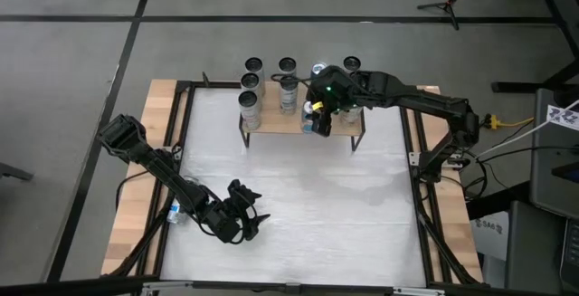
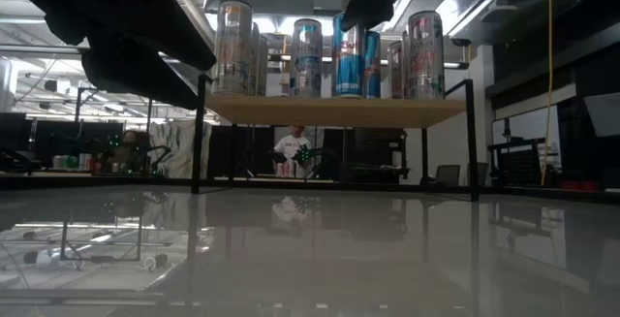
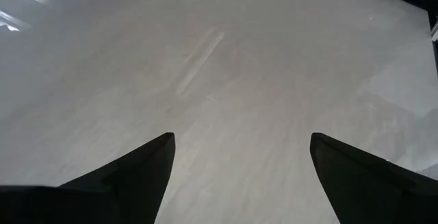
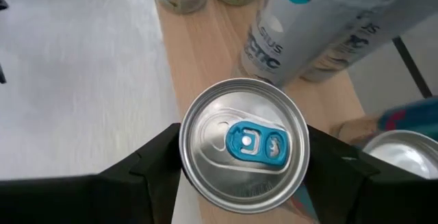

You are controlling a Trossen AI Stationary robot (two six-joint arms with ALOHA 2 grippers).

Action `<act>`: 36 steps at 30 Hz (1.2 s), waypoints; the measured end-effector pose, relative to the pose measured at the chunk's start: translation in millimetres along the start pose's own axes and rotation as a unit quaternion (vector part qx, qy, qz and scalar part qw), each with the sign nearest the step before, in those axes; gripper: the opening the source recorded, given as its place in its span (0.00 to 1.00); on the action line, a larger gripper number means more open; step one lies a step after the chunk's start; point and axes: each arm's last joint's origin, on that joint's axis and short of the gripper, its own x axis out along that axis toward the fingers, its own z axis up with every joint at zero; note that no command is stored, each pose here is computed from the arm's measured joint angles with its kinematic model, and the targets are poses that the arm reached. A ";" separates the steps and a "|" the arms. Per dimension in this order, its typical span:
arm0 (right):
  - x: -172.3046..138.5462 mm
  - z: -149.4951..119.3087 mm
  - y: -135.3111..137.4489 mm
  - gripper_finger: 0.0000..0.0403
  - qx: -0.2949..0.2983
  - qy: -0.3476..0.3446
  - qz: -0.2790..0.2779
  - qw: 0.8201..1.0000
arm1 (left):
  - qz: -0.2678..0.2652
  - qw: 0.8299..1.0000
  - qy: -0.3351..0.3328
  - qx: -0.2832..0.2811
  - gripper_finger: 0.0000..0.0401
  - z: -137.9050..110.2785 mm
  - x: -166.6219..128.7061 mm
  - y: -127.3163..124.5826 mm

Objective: Sort soda cans
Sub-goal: Put the blue soda can on the shelf and align with other blue soda cans

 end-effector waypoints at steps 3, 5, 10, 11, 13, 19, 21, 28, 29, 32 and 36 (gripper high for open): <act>-0.2 -0.5 -1.7 0.60 -0.009 0.002 -0.001 1.000 | 0.000 1.000 0.000 0.000 0.83 0.0 0.0 0.0; -0.2 -0.7 -1.2 0.60 -0.013 0.003 0.001 1.000 | 0.000 1.000 0.000 0.000 0.83 0.0 0.0 0.0; -1.6 -1.7 -1.0 0.60 -0.025 0.006 0.004 1.000 | 0.000 1.000 0.000 0.000 0.83 0.0 0.0 0.0; -2.0 -2.0 -1.0 0.60 -0.025 0.007 0.004 1.000 | 0.000 1.000 0.000 -0.001 0.83 0.0 0.1 0.1; -5.2 -3.4 -1.1 0.60 -0.025 0.011 0.005 1.000 | 0.000 1.000 0.000 0.000 0.83 0.1 0.1 0.1; -13.6 -8.1 -1.2 0.60 -0.025 0.023 0.006 0.999 | 0.000 1.000 0.000 -0.001 0.83 0.1 0.0 0.0; -15.0 -9.8 -1.2 0.60 -0.025 0.030 0.005 0.999 | 0.000 1.000 0.000 -0.001 0.83 0.0 0.0 0.0; -15.3 -10.8 -2.3 0.60 -0.025 0.036 -0.013 0.999 | 0.000 1.000 0.000 -0.002 0.83 0.1 0.1 0.0; -15.3 -10.8 -2.6 0.60 -0.025 0.037 -0.018 0.999 | 0.000 1.000 0.000 -0.001 0.83 0.0 0.0 0.0; -15.5 -10.9 -3.5 0.60 -0.027 0.038 -0.034 0.998 | 0.000 1.000 0.000 -0.001 0.83 0.1 0.0 0.0; -15.4 -10.5 -4.2 0.60 -0.040 0.038 -0.046 0.997 | 0.000 1.000 0.000 -0.002 0.83 0.1 0.1 0.0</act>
